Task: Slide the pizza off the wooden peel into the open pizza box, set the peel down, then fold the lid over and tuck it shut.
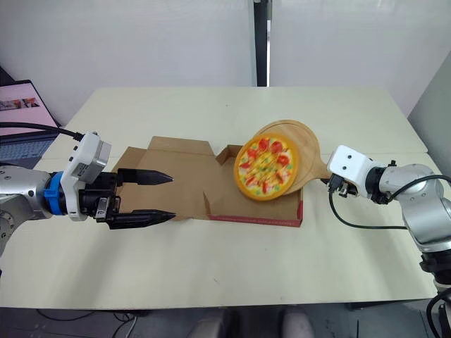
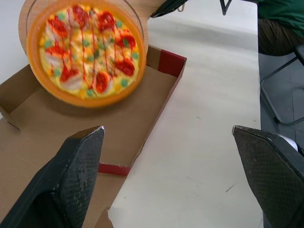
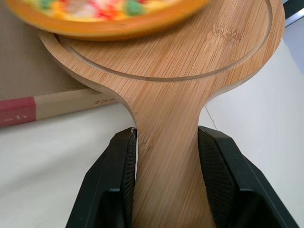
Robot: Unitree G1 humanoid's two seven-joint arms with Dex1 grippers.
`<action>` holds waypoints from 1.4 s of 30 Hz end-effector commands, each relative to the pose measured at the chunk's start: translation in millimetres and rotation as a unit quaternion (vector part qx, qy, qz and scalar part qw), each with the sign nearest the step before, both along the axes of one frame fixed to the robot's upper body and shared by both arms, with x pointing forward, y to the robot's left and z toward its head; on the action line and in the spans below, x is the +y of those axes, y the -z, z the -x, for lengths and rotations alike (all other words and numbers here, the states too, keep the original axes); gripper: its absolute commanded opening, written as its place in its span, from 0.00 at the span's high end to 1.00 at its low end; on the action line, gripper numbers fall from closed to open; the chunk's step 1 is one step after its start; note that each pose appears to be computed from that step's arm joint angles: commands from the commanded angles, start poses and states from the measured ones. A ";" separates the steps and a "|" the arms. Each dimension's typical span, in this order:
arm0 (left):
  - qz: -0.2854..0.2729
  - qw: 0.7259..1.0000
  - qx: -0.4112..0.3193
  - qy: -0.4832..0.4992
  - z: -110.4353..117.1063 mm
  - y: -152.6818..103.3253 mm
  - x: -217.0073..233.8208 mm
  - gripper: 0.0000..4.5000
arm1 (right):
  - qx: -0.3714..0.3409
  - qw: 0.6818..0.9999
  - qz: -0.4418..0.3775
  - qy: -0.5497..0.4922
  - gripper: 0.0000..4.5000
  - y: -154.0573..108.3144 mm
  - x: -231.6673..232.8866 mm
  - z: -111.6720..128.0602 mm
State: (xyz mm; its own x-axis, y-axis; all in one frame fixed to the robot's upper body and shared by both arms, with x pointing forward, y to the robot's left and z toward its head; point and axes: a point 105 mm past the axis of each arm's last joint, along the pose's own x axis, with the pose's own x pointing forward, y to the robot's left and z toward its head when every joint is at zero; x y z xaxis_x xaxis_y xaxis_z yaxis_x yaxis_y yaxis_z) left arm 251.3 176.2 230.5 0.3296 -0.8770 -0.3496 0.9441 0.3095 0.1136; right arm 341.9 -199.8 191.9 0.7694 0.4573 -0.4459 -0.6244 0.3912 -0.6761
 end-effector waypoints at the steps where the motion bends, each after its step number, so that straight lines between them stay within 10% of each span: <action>1: -0.004 1.000 -0.019 0.007 0.6 -6.8 -1.7 0.00 | -0.073 0.997 0.008 -0.017 0.64 -34.8 6.2 -1.7; 16: 0.013 0.999 -0.024 0.022 1.1 -9.5 -7.5 0.00 | -0.178 0.979 0.000 0.099 0.64 -83.7 -52.6 -13.6; 42: 0.131 0.971 -0.054 0.194 -20.2 -37.3 -114.7 0.00 | -0.022 0.870 -0.276 0.407 0.64 55.2 -120.8 86.8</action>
